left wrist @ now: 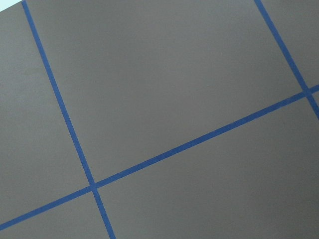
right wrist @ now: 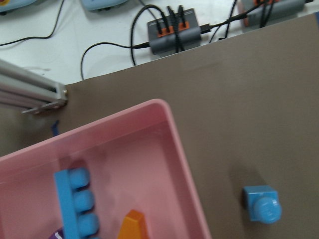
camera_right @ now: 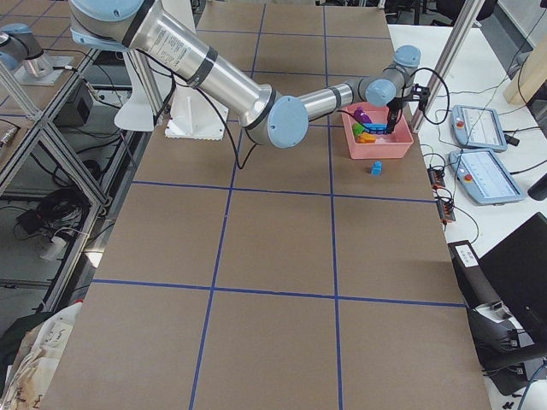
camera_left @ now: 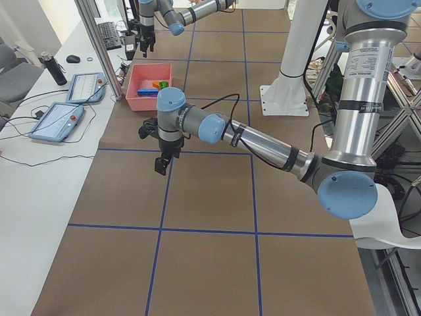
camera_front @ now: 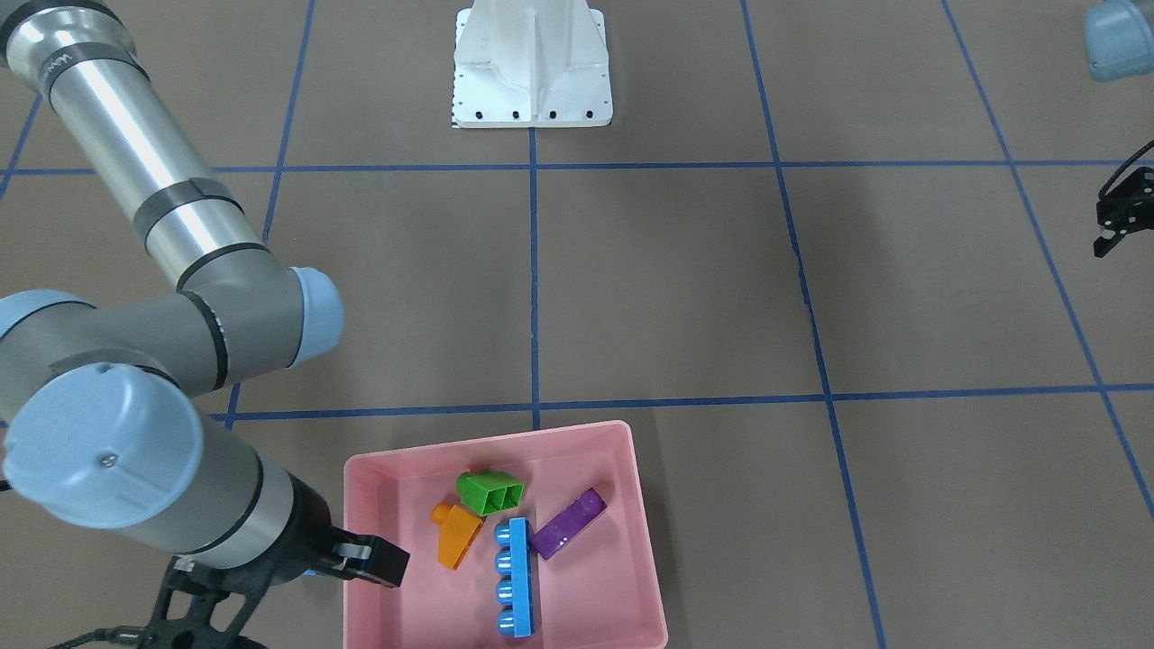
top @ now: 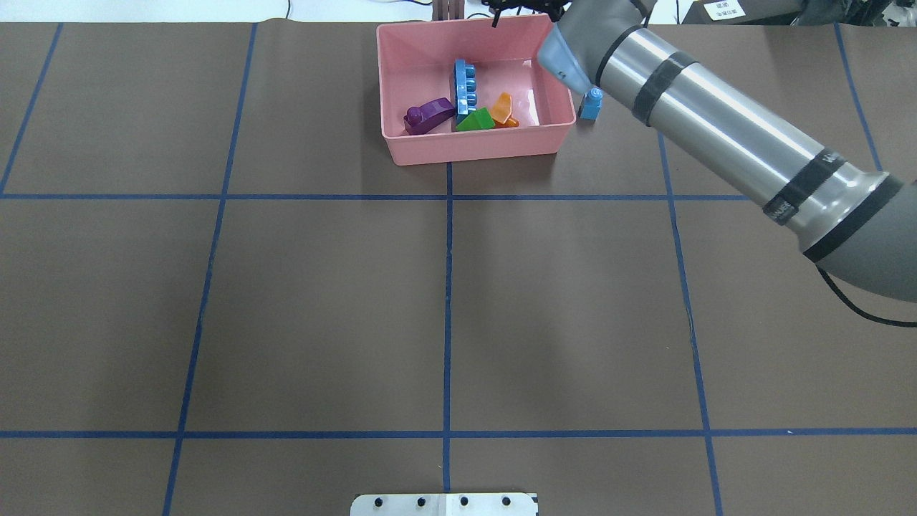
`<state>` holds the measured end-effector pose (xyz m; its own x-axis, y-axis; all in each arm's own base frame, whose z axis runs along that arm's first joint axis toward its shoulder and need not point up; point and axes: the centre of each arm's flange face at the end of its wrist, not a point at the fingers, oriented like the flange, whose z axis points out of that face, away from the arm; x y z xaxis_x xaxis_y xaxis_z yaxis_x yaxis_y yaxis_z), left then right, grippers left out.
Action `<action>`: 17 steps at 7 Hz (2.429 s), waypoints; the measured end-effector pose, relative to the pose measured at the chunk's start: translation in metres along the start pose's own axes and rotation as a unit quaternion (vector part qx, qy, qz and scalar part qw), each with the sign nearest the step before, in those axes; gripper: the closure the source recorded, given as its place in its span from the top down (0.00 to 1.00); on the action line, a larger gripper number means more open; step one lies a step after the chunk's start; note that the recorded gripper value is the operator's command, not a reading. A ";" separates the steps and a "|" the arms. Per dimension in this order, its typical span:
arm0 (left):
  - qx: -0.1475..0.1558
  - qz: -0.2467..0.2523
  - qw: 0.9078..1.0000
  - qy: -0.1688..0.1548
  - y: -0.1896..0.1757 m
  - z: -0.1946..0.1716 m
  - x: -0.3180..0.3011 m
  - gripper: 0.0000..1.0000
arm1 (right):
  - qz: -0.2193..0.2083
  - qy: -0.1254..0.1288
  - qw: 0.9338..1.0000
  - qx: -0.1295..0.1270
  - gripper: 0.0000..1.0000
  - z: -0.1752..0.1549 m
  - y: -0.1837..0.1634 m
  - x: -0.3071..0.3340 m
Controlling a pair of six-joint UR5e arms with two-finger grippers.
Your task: Put all blocks into box
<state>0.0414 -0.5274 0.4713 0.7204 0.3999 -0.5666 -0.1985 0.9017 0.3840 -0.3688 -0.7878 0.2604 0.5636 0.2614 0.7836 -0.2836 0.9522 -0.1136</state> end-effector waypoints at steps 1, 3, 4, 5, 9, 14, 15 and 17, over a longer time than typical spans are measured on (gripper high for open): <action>0.000 -0.001 1.000 0.000 0.000 0.000 0.000 1.00 | 0.017 0.016 1.000 0.000 0.98 0.013 -0.010 0.041; 0.000 -0.002 1.000 0.001 0.000 0.000 0.001 1.00 | 0.032 0.044 0.998 -0.013 0.93 0.053 0.001 0.078; 0.001 -0.002 1.000 0.001 0.000 -0.001 0.001 1.00 | 0.034 0.052 0.998 -0.022 0.90 0.070 0.010 0.080; 0.001 -0.002 1.000 0.001 0.000 -0.001 0.001 1.00 | 0.038 0.058 0.997 -0.029 0.90 0.084 0.017 0.082; 0.005 0.003 1.000 0.001 -0.001 -0.005 0.004 1.00 | 0.033 0.063 0.997 -0.031 0.87 0.112 0.025 0.082; 0.005 0.005 1.000 0.003 0.007 -0.006 0.005 1.00 | 0.020 0.058 0.998 -0.015 0.00 0.126 0.027 0.071; 0.005 0.005 1.000 0.002 0.007 -0.006 0.006 1.00 | 0.017 0.053 0.998 -0.014 0.00 0.123 0.025 0.072; 0.004 0.005 1.000 0.003 0.007 -0.004 0.006 1.00 | 0.020 0.019 1.000 -0.014 0.00 0.071 -0.003 0.074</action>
<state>0.0415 -0.5177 0.4672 0.7150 0.4095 -0.5667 -0.2003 0.8965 0.3951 -0.3812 -0.7830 0.3616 0.5824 0.3041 0.7539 -0.2845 0.9450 -0.1614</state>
